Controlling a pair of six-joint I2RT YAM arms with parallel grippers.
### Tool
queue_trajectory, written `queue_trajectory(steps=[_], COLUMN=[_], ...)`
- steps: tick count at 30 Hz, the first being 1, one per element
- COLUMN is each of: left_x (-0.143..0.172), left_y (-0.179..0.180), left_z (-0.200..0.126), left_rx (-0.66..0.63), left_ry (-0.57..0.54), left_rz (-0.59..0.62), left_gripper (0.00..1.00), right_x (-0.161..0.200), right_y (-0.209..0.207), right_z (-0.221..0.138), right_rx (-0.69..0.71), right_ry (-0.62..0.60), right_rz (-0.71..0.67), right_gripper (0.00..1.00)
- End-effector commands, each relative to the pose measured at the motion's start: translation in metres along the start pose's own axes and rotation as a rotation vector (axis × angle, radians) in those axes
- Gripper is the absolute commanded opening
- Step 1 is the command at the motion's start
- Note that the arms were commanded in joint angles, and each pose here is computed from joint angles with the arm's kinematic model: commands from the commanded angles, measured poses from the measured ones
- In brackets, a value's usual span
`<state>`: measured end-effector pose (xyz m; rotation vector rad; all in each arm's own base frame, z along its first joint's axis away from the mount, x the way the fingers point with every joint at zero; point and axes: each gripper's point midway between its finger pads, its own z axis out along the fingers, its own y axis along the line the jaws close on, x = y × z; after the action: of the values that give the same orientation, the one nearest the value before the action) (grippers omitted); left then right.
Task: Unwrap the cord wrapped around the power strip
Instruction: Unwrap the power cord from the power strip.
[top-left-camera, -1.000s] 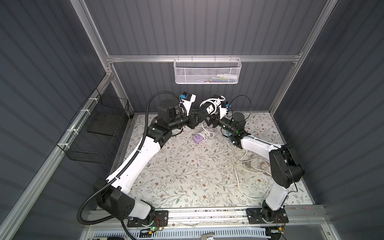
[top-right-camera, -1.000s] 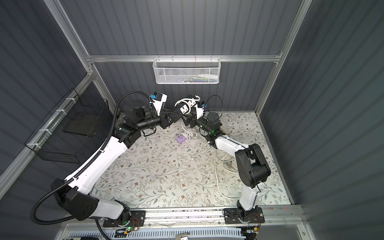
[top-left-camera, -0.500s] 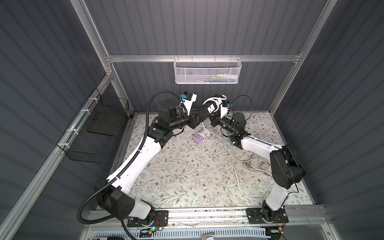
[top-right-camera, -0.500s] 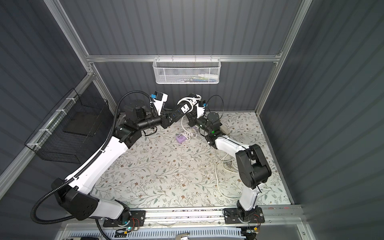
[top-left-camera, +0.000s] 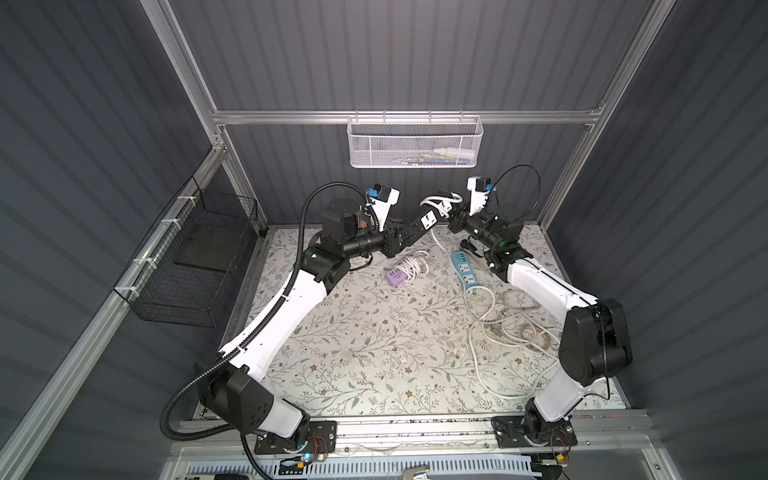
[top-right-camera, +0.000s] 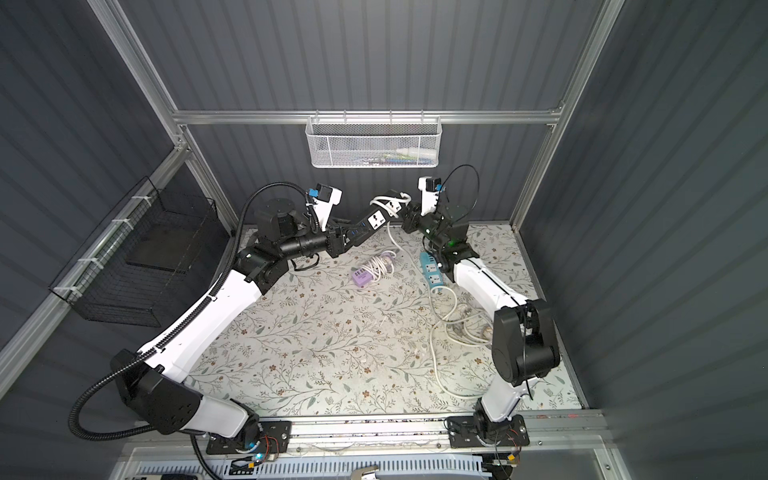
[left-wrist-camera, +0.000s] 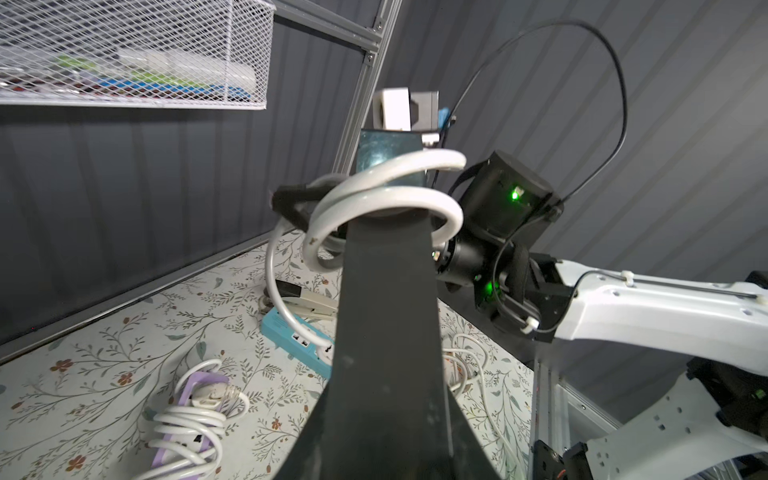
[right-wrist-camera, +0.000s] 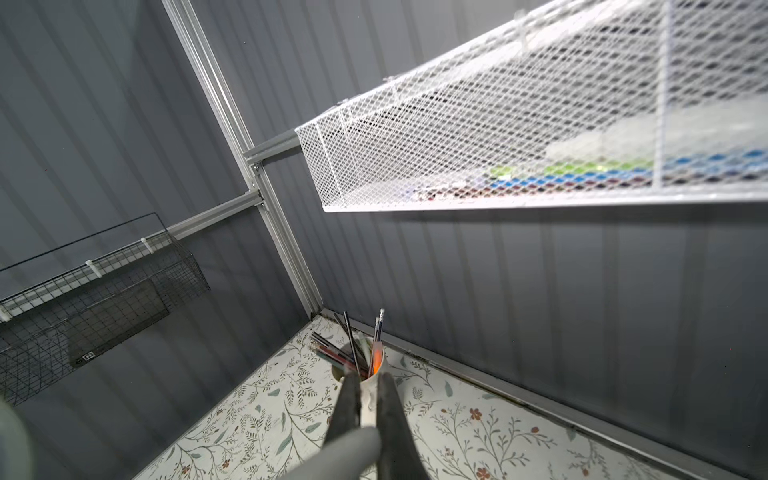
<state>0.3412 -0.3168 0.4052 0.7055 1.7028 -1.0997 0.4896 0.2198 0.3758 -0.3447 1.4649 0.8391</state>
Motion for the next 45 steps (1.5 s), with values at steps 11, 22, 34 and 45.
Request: queue_trajectory(steps=[11,22,34,45], left_x=[0.012,0.032,0.013,-0.014], left_y=[-0.012,-0.004,0.017,0.014], left_z=[0.028,0.044,0.023,0.001], left_rx=[0.137,0.132,-0.022,-0.048], left_ry=[0.052,0.123,0.061,-0.019], left_rz=[-0.056,-0.074,-0.01,0.025], left_gripper=[0.0,0.0,0.0,0.0], right_x=[-0.104,-0.154,-0.134,-0.019], right_y=[0.019,0.02,0.014,-0.033], right_z=[-0.032,-0.069,-0.132,-0.183], right_rx=[-0.052,-0.035,0.113,0.323], right_ry=[-0.077,-0.142,-0.09,0.118], right_rz=[-0.095,-0.107,-0.063,0.126], right_gripper=[0.0,0.0,0.0,0.0])
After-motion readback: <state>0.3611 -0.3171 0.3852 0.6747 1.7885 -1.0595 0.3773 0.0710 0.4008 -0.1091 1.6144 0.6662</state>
